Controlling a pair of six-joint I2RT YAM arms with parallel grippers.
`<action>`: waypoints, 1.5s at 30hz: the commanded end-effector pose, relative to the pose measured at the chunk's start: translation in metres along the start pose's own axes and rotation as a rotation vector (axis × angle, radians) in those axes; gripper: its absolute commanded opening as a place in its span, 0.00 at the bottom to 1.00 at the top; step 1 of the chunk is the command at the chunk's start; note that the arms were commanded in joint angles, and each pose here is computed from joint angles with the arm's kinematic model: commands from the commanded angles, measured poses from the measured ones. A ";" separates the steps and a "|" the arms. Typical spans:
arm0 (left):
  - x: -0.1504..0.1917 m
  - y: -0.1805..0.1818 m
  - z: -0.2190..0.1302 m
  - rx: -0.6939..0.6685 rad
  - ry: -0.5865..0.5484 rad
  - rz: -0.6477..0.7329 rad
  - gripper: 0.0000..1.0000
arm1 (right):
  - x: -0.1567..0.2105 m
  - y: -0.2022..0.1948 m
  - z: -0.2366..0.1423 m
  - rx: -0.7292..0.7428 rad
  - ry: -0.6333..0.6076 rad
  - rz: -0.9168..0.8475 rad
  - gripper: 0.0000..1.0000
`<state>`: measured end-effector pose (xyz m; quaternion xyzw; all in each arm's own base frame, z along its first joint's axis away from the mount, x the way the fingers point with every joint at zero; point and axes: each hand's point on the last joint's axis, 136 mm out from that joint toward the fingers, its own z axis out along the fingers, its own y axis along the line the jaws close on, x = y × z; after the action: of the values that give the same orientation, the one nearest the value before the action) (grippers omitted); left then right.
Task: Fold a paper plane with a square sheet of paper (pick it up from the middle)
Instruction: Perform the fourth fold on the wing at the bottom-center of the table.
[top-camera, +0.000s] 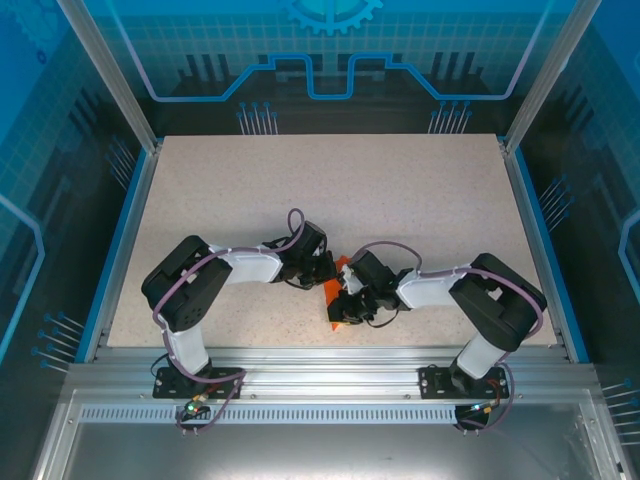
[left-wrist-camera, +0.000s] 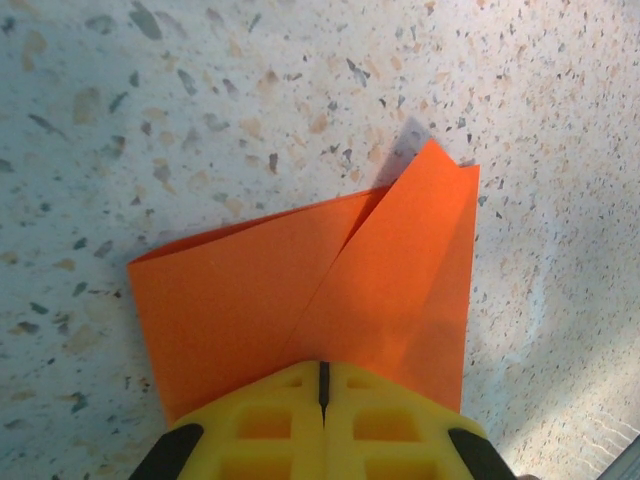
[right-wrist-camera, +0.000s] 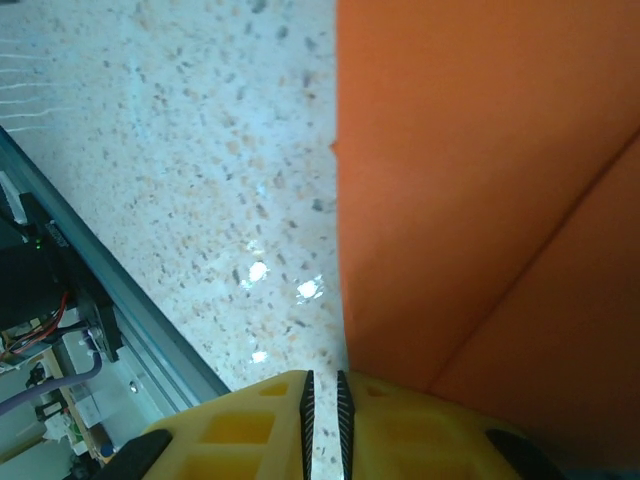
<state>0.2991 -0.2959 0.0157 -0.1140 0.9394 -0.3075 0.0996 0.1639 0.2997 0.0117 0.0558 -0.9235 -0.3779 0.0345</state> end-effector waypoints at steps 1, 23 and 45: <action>0.007 0.006 0.002 -0.029 0.042 0.013 0.03 | 0.016 -0.027 0.014 0.095 0.052 0.049 0.16; 0.008 0.004 0.002 -0.026 0.048 0.025 0.03 | 0.034 -0.018 0.012 0.090 0.057 0.022 0.16; 0.004 -0.007 -0.007 0.003 0.031 0.041 0.06 | 0.031 -0.027 -0.007 0.206 -0.023 0.006 0.12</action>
<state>0.2969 -0.2962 0.0159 -0.1039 0.9416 -0.3057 0.0956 0.1454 0.3011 0.0110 0.0657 -0.9354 -0.3471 0.0176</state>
